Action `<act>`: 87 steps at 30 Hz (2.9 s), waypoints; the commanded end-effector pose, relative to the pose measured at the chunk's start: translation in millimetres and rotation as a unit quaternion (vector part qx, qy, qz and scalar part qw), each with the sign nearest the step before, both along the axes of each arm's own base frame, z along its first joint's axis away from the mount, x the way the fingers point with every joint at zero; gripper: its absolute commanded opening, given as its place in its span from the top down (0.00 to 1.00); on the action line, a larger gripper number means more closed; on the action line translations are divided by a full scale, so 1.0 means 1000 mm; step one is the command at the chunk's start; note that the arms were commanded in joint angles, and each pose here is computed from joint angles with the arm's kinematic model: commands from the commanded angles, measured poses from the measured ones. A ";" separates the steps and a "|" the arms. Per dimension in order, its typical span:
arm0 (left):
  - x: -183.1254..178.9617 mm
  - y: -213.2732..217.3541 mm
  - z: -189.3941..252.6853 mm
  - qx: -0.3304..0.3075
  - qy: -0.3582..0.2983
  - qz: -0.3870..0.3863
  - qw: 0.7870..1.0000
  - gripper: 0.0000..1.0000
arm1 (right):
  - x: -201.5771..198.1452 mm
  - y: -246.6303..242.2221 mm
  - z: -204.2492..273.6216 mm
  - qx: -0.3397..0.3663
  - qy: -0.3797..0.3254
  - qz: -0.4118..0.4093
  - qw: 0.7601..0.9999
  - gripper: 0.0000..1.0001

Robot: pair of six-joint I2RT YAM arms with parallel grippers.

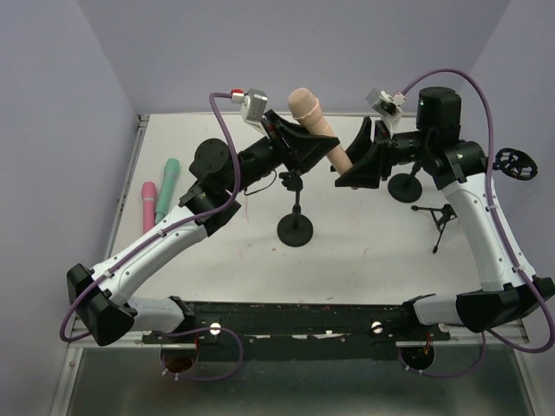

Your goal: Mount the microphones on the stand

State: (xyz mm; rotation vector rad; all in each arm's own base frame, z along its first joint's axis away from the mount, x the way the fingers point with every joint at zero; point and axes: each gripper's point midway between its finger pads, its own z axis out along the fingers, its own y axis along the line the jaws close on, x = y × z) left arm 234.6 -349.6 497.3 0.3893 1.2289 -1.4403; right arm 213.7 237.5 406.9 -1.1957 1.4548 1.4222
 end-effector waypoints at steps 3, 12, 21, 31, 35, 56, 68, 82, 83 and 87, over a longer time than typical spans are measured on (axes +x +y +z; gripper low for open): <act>-0.009 0.012 0.035 -0.064 -0.026 0.008 0.998 0.96 | -0.013 0.000 0.008 0.027 0.026 0.046 0.998 0.42; -0.012 0.008 0.031 -0.052 -0.028 0.000 0.998 0.92 | -0.014 -0.001 0.012 0.026 0.005 0.036 0.999 0.83; -0.035 0.051 -0.013 0.055 -0.051 -0.016 0.997 0.05 | 0.015 -0.009 -0.008 -0.033 -0.066 -0.049 0.996 0.87; -0.030 0.116 -0.125 0.268 -0.191 0.081 0.941 0.02 | 0.033 -0.013 -0.042 -0.065 -0.109 -0.043 0.991 0.87; -0.019 0.115 -0.143 0.267 -0.232 0.103 0.930 0.02 | 0.037 -0.015 -0.052 -0.068 -0.112 -0.041 0.991 0.87; 0.025 0.092 -0.172 0.144 -0.242 0.149 0.948 0.02 | 0.035 -0.038 -0.089 -0.020 -0.098 -0.056 0.993 0.87; 0.031 0.072 -0.169 0.124 -0.239 0.108 0.957 0.01 | 0.033 -0.037 -0.090 -0.011 -0.089 -0.048 0.995 0.87; 0.036 0.060 -0.170 0.128 -0.236 0.097 0.958 0.22 | 0.033 -0.037 -0.094 -0.010 -0.078 -0.047 0.996 0.86; 0.036 0.059 -0.172 0.133 -0.236 0.094 0.958 0.26 | 0.033 -0.037 -0.094 -0.010 -0.079 -0.047 0.996 0.86; 0.032 0.057 -0.176 0.144 -0.237 0.080 0.957 0.42 | 0.034 -0.036 -0.095 -0.012 -0.078 -0.048 0.996 0.86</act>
